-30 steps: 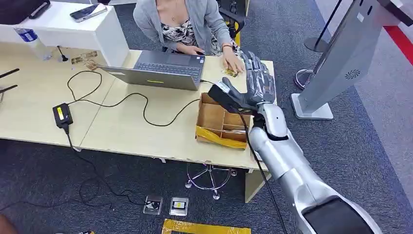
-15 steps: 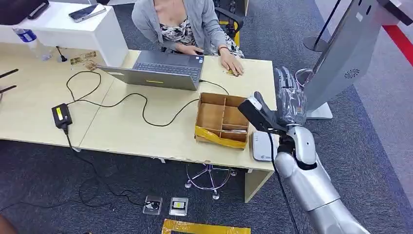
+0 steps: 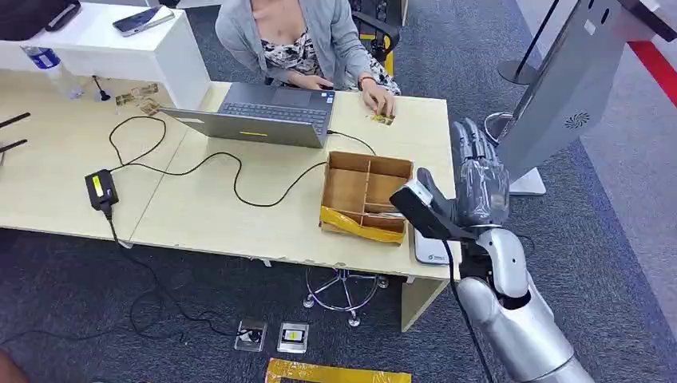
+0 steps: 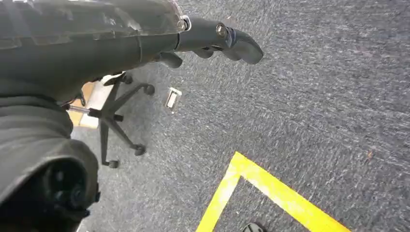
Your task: Pass the card to the sensor for recognition and then transmit it.
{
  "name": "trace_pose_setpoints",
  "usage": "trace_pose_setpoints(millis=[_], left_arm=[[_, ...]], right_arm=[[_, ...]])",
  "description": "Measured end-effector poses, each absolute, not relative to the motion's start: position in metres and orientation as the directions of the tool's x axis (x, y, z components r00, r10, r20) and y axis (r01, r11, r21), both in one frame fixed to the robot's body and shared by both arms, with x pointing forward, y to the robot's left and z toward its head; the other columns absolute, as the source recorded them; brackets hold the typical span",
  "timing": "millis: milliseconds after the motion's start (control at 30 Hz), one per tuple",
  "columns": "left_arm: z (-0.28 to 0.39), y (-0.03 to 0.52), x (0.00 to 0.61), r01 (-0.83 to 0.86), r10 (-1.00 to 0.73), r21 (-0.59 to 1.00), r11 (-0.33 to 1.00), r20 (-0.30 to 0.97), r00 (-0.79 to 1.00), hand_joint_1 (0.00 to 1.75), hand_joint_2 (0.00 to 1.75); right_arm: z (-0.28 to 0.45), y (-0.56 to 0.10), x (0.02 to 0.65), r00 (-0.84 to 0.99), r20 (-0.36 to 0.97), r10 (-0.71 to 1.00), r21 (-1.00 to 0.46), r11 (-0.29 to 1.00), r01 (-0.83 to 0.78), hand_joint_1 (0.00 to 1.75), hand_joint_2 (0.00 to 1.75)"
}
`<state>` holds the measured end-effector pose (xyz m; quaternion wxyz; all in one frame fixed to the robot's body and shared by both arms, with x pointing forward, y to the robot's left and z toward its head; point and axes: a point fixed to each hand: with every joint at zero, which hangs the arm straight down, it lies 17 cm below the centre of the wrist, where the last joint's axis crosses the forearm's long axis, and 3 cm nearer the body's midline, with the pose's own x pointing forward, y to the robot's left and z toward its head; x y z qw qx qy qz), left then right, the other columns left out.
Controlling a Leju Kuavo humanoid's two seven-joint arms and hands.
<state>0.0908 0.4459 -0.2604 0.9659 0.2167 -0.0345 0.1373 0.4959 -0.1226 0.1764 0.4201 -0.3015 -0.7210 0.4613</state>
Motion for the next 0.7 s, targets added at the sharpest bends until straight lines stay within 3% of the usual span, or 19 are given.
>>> trace_pose_setpoints(millis=[67, 100, 400, 700], left_arm=[[-0.261, 0.445, 0.091, -0.278, 0.248, 0.408, 0.87, 0.126, 0.961, 0.0, 0.0], [-0.261, 0.445, 0.091, -0.278, 0.248, 0.408, 0.87, 0.126, 0.961, 0.0, 0.0], [-0.261, 0.445, 0.091, -0.276, 0.247, 0.412, 0.868, 0.124, 0.961, 0.0, 0.0], [-0.261, 0.441, 0.093, -0.264, 0.234, 0.407, 0.874, 0.123, 0.964, 0.0, 0.0]], right_arm=[[0.169, -0.117, 0.485, -0.468, 0.331, 0.819, -0.92, 0.391, 0.033, 0.0, 0.0], [0.168, -0.115, 0.481, -0.471, 0.333, 0.817, -0.919, 0.393, 0.031, 0.0, 1.75], [0.14, -0.105, 0.451, -0.452, 0.391, 0.802, -0.908, 0.415, -0.049, 0.0, 1.75], [0.102, -0.104, 0.428, -0.416, 0.328, 0.848, -0.941, 0.33, -0.07, 0.0, 1.75]])
